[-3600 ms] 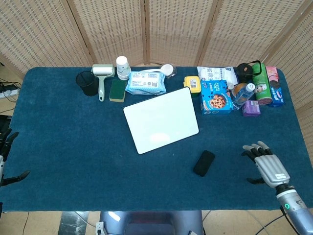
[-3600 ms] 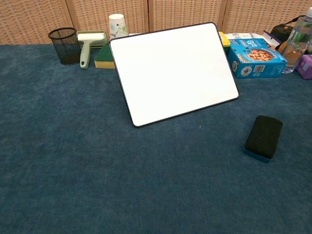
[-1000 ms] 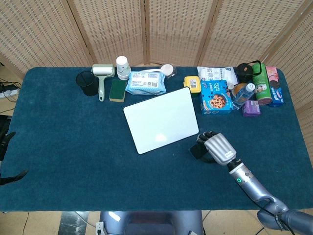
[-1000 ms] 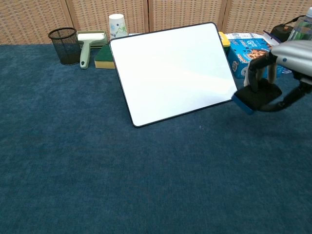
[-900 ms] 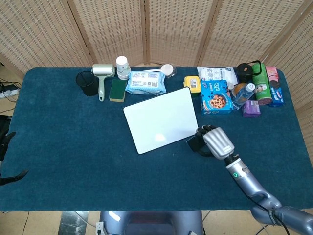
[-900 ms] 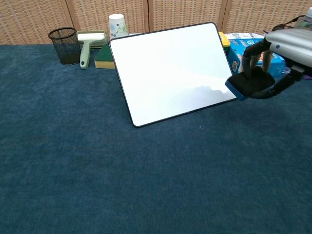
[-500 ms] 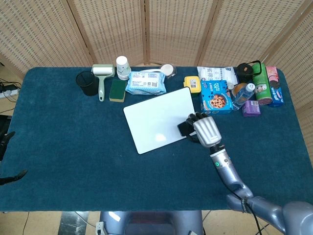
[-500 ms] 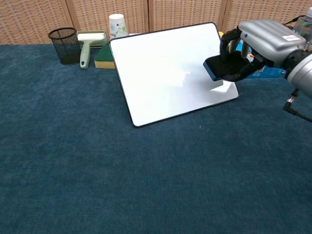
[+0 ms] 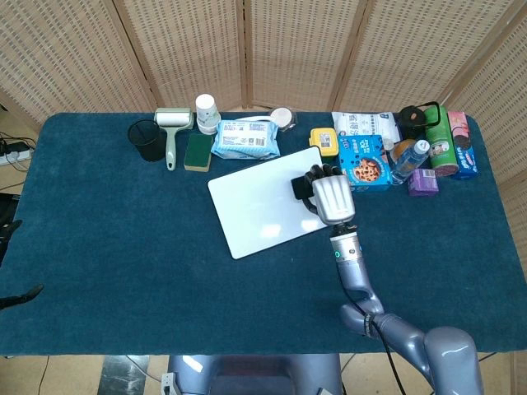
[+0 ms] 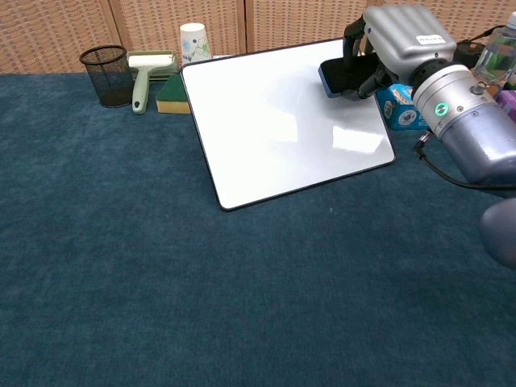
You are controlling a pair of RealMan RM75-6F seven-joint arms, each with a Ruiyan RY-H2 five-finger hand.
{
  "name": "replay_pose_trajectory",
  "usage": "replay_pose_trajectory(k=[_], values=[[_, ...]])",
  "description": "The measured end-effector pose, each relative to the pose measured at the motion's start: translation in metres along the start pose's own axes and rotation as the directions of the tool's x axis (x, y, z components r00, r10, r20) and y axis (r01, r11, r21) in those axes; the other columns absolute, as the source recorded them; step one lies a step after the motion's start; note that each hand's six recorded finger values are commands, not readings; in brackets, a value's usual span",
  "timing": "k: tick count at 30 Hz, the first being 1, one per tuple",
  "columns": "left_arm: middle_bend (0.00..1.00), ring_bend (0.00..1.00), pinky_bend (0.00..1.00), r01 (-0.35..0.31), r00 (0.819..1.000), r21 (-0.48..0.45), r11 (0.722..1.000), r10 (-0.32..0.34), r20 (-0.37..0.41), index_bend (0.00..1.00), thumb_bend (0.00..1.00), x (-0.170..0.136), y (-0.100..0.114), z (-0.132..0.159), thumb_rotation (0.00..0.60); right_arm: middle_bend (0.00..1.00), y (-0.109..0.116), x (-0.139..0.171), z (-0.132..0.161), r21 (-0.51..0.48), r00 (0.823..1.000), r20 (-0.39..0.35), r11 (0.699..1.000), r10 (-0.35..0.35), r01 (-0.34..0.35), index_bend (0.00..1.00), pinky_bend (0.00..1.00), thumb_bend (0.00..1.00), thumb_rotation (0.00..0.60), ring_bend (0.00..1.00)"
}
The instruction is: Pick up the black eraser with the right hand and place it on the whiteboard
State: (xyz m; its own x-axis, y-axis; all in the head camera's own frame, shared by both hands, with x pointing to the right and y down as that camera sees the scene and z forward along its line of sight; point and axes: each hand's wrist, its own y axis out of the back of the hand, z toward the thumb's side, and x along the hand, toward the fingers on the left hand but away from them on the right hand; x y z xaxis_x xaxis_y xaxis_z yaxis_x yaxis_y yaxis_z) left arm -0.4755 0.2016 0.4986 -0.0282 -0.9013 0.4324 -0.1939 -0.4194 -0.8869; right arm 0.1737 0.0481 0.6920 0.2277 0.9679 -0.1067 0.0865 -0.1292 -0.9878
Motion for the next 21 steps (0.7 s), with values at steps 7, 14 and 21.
replay_pose_trajectory(k=[7, 14, 21], values=[[0.00, 0.00, 0.03, 0.005, 1.000, -0.003, 1.000, -0.005, 0.007, 0.00, 0.11, 0.002, 0.000, -0.001, 0.600, 0.49, -0.010, 0.000, 0.013, -0.007, 1.000, 0.020, 1.000, 0.019, -0.019, 0.55, 0.50, 0.33, 0.600, 0.42], [0.00, 0.00, 0.03, 0.004, 1.000, -0.011, 1.000, -0.004, 0.006, 0.00, 0.10, 0.001, 0.002, -0.003, 0.600, 0.49, -0.019, 0.000, 0.020, -0.019, 0.999, 0.034, 0.999, 0.030, -0.029, 0.55, 0.51, 0.33, 0.600, 0.42], [0.00, 0.00, 0.03, 0.003, 1.000, -0.018, 1.000, -0.003, 0.003, 0.00, 0.11, 0.001, 0.003, -0.004, 0.600, 0.30, -0.030, 0.002, 0.020, -0.069, 0.996, 0.031, 0.994, 0.082, -0.079, 0.27, 0.45, 0.27, 0.600, 0.30]])
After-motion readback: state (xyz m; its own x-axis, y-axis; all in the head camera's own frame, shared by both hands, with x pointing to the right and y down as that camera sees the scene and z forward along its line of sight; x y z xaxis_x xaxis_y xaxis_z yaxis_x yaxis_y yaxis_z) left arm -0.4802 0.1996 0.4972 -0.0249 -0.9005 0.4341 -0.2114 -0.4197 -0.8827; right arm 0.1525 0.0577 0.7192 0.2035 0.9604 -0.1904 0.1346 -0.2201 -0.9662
